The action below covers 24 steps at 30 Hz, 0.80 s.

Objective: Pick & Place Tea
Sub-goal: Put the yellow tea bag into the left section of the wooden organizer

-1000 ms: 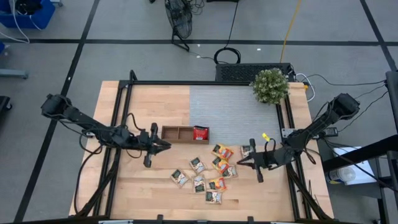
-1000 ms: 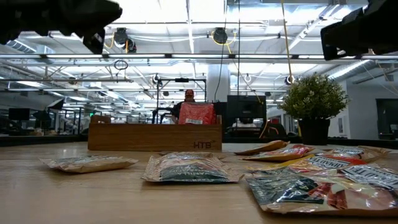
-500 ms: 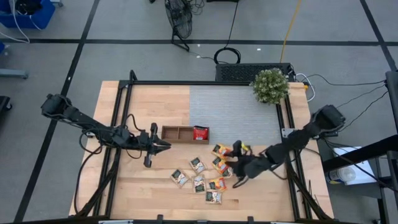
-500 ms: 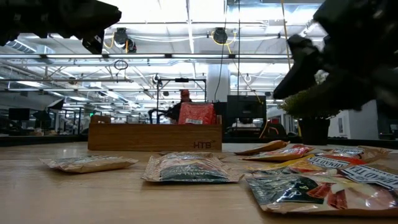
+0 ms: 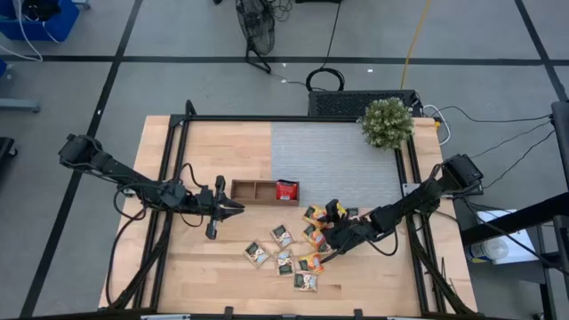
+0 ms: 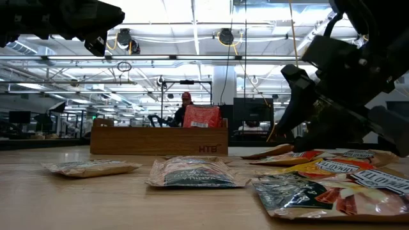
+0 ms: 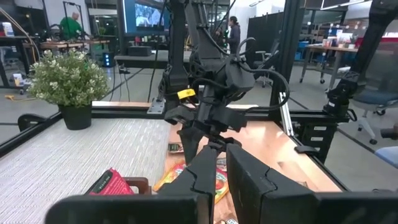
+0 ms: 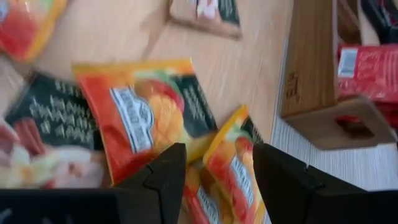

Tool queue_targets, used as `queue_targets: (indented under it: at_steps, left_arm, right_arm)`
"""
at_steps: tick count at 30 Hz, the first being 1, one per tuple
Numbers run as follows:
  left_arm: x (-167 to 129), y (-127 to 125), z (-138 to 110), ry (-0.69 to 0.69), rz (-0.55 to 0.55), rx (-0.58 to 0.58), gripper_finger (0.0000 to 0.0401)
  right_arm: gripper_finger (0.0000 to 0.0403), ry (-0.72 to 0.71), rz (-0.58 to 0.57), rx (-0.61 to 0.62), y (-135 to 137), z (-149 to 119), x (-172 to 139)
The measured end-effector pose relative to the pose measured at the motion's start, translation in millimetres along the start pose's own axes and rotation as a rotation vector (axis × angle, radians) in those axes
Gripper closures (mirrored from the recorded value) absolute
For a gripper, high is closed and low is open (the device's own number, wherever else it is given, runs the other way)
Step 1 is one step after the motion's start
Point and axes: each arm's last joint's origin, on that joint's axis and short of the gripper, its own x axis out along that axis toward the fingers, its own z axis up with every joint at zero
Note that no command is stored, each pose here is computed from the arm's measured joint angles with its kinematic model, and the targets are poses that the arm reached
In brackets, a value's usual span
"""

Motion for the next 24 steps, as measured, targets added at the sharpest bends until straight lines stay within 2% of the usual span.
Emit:
queue_targets:
  at_steps: [6,15,20,22,24]
  left_arm:
    - [0,0,0,0.000,0.000,0.001,0.0359]
    - [0,0,0,0.000,0.000,0.003,0.0359]
    - [0,0,0,0.000,0.000,0.004,0.0359]
    - [0,0,0,0.000,0.000,0.003,0.0359]
    - [0,0,0,0.000,0.000,0.003,0.0359]
  right_arm:
    - [0.0237,0.080,-0.010,-0.003,-9,-10,6]
    - [0.0249,0.101,-0.038,0.001,-21,-13,12]
    - [0.0252,0.062,-0.047,-0.003,-22,-9,12]
    - [0.0252,0.050,-0.053,0.076,-24,-6,11]
    - [0.0250,0.034,-0.026,0.213,-30,3,10]
